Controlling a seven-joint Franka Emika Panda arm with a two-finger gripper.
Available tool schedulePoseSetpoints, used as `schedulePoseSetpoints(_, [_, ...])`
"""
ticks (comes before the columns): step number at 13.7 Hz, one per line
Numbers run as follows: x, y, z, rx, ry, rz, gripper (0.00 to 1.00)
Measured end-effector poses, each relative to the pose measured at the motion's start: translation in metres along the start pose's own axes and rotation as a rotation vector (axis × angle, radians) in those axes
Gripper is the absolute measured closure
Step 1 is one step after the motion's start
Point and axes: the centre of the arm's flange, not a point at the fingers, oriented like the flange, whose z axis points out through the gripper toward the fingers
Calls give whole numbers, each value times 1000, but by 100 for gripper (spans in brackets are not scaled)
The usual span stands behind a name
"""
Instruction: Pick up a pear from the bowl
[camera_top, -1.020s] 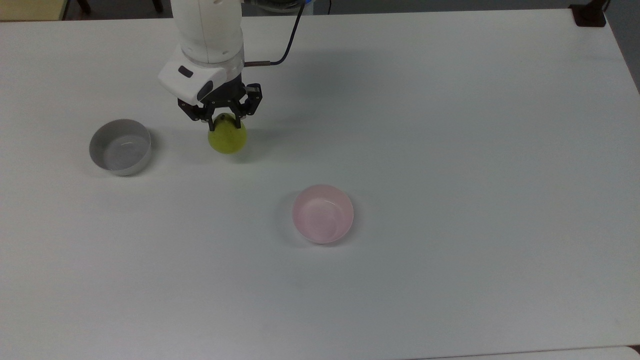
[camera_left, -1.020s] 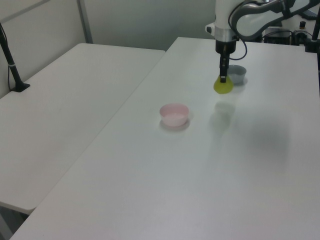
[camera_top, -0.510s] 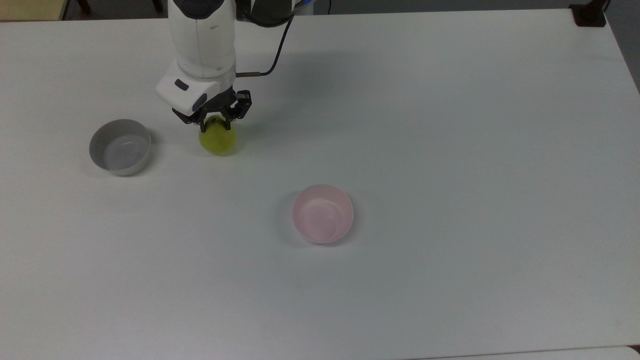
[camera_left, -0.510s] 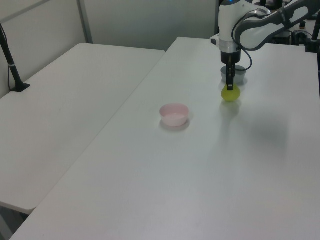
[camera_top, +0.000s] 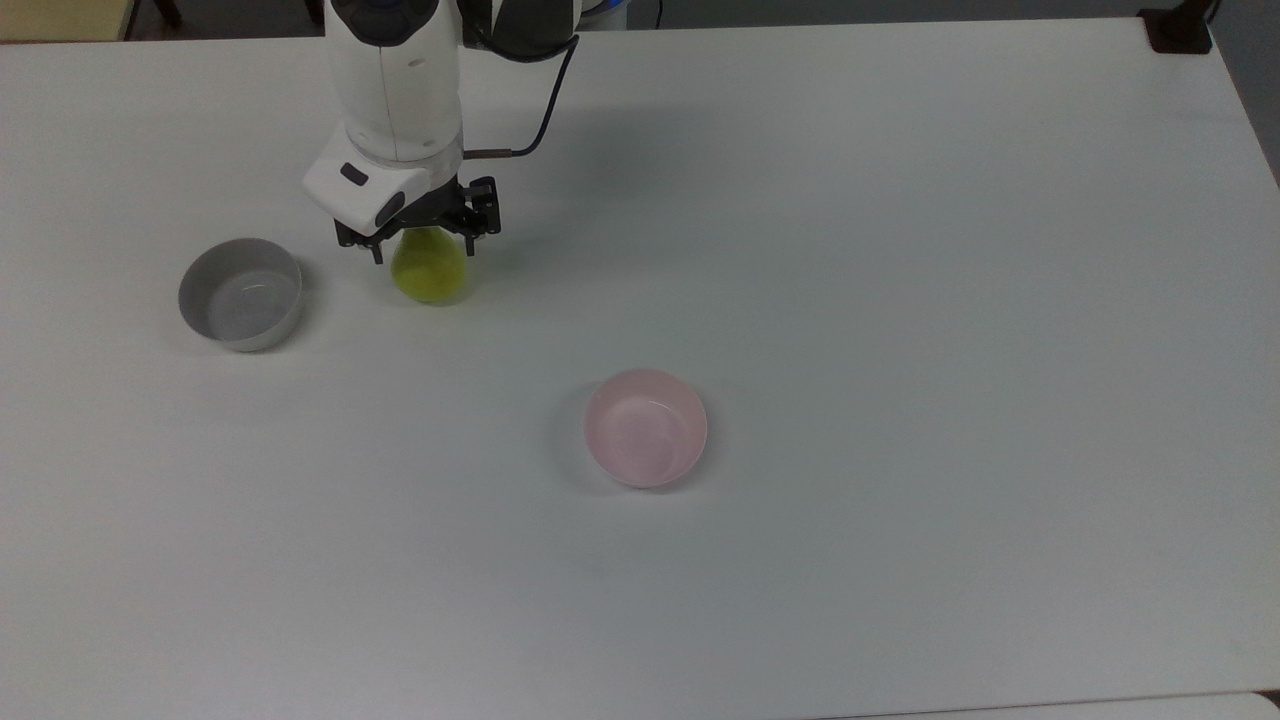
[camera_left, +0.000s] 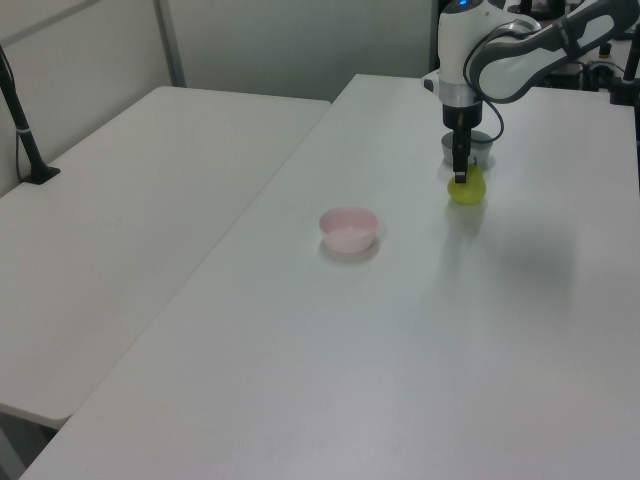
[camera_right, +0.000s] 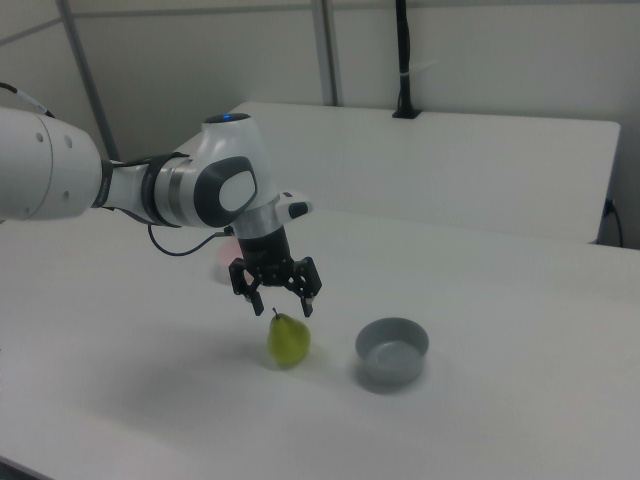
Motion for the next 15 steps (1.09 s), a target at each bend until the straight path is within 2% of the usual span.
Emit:
schedulePoseSetpoints(3, [3, 2, -11, -4, 1, 3, 0])
schedulePoseSetpoints(6, [16, -2, -55, -20, 33, 20, 0])
schedulePoseSetpoints(11, [43, -65, -111, -12, 116, 84, 0])
schedulePoseSetpoints(15, [45, -118, -147, 12, 124, 134, 0])
